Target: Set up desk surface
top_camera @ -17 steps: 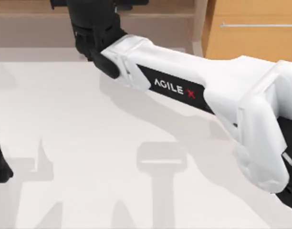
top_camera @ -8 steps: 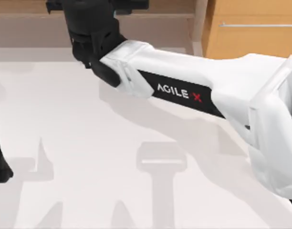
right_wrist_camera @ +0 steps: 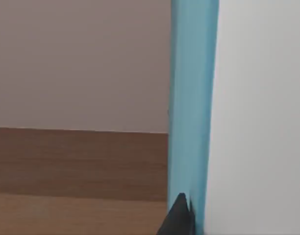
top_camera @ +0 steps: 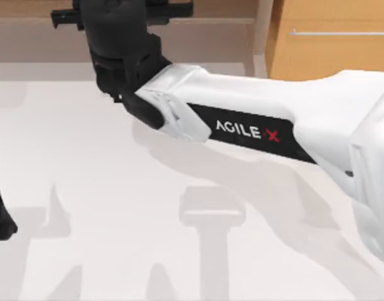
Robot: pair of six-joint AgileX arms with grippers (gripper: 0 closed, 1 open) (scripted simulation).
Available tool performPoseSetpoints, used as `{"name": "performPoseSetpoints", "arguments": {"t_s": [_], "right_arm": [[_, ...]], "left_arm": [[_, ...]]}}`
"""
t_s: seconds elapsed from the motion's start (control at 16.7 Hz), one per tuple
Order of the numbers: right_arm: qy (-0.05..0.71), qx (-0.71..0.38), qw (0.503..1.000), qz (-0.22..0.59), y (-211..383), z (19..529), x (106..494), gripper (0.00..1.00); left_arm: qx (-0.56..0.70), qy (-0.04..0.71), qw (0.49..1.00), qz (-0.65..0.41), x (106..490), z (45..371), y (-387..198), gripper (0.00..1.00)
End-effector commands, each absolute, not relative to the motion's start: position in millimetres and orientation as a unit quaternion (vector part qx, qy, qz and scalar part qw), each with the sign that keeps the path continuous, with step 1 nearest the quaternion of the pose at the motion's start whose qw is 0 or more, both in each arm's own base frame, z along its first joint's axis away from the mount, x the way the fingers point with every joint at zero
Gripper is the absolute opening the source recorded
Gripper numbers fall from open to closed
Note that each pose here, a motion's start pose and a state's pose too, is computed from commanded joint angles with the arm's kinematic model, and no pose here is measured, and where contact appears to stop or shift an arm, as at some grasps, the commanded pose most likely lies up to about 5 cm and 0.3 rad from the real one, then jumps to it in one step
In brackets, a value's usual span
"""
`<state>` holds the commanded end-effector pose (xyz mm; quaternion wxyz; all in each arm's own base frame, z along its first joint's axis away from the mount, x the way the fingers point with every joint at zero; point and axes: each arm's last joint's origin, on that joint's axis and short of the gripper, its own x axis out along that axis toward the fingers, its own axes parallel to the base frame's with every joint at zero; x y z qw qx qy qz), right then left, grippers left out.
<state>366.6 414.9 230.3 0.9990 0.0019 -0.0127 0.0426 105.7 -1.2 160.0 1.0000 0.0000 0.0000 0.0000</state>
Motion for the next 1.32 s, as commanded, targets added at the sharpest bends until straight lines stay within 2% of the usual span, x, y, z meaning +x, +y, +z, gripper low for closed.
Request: {"name": "performPoseSetpoints", "arguments": {"t_s": [0.36, 0.72, 1.02, 1.32], "right_arm": [[-0.013, 0.015, 0.991, 0.13, 378, 229, 315, 0.0], [-0.042, 0.078, 0.978, 0.188, 282, 242, 286, 0.0], [-0.056, 0.144, 0.972, 0.178, 175, 236, 279, 0.0], [-0.028, 0.222, 0.969, 0.106, 68, 208, 275, 0.0]], "left_arm": [[0.0, 0.0, 1.0, 0.0, 106, 160, -1, 1.0], [0.0, 0.0, 1.0, 0.0, 106, 160, -1, 1.0], [0.0, 0.0, 1.0, 0.0, 106, 160, -1, 1.0], [0.0, 0.0, 1.0, 0.0, 106, 160, -1, 1.0]]}}
